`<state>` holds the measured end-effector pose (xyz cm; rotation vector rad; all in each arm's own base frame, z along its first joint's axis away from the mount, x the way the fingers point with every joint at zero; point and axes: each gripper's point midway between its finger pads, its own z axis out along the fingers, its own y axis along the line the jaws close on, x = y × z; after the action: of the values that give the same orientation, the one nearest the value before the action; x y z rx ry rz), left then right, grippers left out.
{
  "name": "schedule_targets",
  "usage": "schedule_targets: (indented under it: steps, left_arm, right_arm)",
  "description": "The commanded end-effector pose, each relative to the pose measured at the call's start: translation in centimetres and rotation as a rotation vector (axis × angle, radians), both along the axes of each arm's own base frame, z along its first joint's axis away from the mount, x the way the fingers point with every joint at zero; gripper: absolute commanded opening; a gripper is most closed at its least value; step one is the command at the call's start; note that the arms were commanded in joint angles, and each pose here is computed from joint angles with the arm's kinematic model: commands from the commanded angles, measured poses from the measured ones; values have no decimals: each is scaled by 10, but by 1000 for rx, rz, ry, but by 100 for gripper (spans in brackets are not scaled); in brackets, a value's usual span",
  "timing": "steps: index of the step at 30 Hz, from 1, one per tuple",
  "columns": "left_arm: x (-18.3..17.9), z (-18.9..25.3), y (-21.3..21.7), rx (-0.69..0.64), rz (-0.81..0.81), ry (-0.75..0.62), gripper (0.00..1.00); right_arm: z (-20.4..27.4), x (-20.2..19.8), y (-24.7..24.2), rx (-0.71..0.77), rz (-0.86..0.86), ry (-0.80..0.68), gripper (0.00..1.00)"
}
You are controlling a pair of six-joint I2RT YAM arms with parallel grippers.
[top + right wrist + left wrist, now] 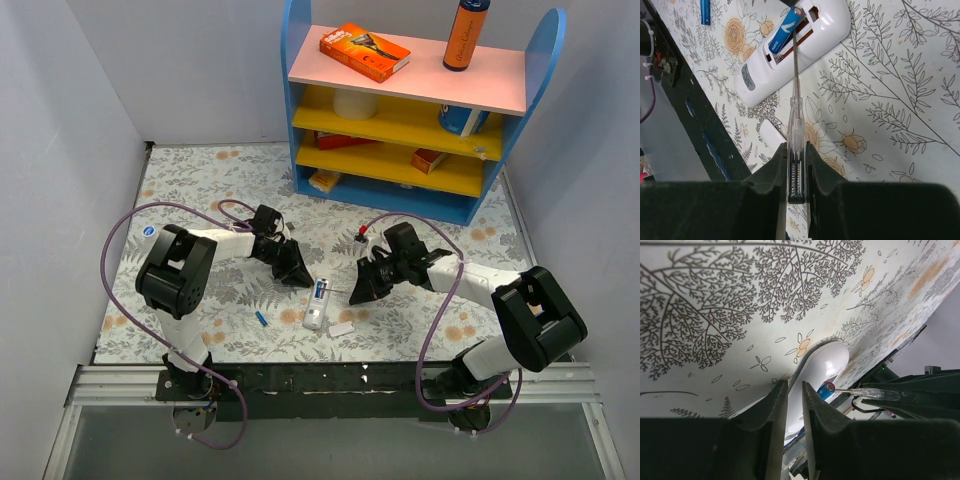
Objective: Unload the batteries from the remote control
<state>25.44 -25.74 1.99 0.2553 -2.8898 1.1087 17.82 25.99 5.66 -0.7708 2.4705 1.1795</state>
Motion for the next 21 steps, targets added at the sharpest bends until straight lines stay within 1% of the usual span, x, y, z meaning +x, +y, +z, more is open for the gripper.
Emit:
schedule_targets:
  steps: [1, 21]
  left_arm:
    - [-1, -8, 16, 137, 14, -29, 20]
    - [-9, -8, 22, 149, 13, -23, 19]
  right_arm:
    - [8, 9, 3, -9, 6, -26, 1]
    - [27, -3, 18, 38, 56, -32, 1]
